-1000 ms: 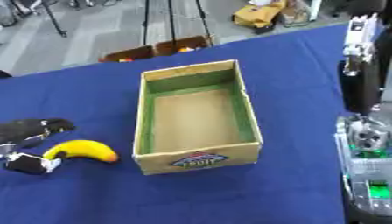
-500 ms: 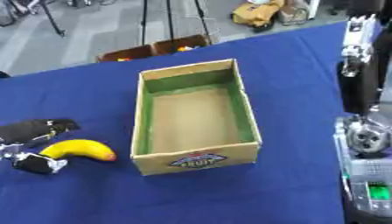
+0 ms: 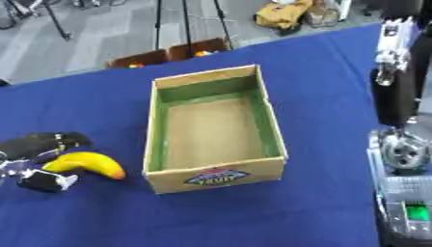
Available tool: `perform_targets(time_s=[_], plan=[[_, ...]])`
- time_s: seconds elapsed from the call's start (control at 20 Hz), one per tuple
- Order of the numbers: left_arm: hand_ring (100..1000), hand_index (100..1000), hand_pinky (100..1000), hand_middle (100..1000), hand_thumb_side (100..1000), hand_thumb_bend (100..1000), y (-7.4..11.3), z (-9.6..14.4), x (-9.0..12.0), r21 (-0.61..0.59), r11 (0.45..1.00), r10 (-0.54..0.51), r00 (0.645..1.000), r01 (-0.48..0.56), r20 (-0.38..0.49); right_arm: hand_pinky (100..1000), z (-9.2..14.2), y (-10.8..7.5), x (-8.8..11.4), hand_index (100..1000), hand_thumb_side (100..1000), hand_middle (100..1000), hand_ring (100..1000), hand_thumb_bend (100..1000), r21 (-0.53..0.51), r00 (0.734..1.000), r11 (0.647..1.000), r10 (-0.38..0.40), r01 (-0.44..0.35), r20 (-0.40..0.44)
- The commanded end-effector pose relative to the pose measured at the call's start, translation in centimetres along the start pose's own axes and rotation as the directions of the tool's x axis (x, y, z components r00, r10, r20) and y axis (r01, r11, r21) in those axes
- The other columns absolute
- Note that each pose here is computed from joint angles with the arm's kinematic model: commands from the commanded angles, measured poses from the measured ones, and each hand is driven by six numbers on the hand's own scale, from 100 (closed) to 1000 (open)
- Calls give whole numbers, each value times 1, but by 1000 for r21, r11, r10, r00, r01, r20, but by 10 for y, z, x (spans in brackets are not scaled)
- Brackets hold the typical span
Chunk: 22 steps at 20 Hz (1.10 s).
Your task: Pick up objects on the table and place them in the box.
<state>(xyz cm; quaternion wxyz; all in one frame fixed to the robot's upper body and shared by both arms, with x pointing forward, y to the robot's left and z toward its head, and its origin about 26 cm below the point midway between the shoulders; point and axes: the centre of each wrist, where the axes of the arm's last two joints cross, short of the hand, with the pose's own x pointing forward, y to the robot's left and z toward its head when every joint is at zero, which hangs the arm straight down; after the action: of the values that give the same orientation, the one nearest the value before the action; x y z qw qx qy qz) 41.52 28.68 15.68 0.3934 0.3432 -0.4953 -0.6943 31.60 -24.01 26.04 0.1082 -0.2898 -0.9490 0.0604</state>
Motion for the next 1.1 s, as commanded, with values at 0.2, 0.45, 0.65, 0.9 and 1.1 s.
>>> perform_targets(time_s=[0.2,0.45,0.65,0.9,1.1], plan=[[829,920,735,838,444,100,12,3,-3,18,1000,-16,1000,16,4,765,-6,-3,4,878,951,626,849,100,-10,1000,1000,-7,8,26],[811,898,731,822,447,113,8,2,-1,-22,1000,-10,1000,11,28,766,-6,-2,4,877,951,625,850,100,-12,1000,1000,-9,9,27],[804,889,728,811,444,110,8,1,0,-30,999,-10,999,11,31,766,-6,-2,4,878,951,625,850,100,-12,1000,1000,-9,10,27],[710,846,632,767,391,100,7,0,0,-17,1000,-9,1000,10,21,767,-6,-2,4,878,951,624,850,100,-12,1000,1000,-11,11,26],[638,840,562,759,374,100,8,1,-1,-2,1000,-6,1000,6,11,767,-6,-2,4,878,950,623,850,100,-11,1000,1000,-12,12,24]])
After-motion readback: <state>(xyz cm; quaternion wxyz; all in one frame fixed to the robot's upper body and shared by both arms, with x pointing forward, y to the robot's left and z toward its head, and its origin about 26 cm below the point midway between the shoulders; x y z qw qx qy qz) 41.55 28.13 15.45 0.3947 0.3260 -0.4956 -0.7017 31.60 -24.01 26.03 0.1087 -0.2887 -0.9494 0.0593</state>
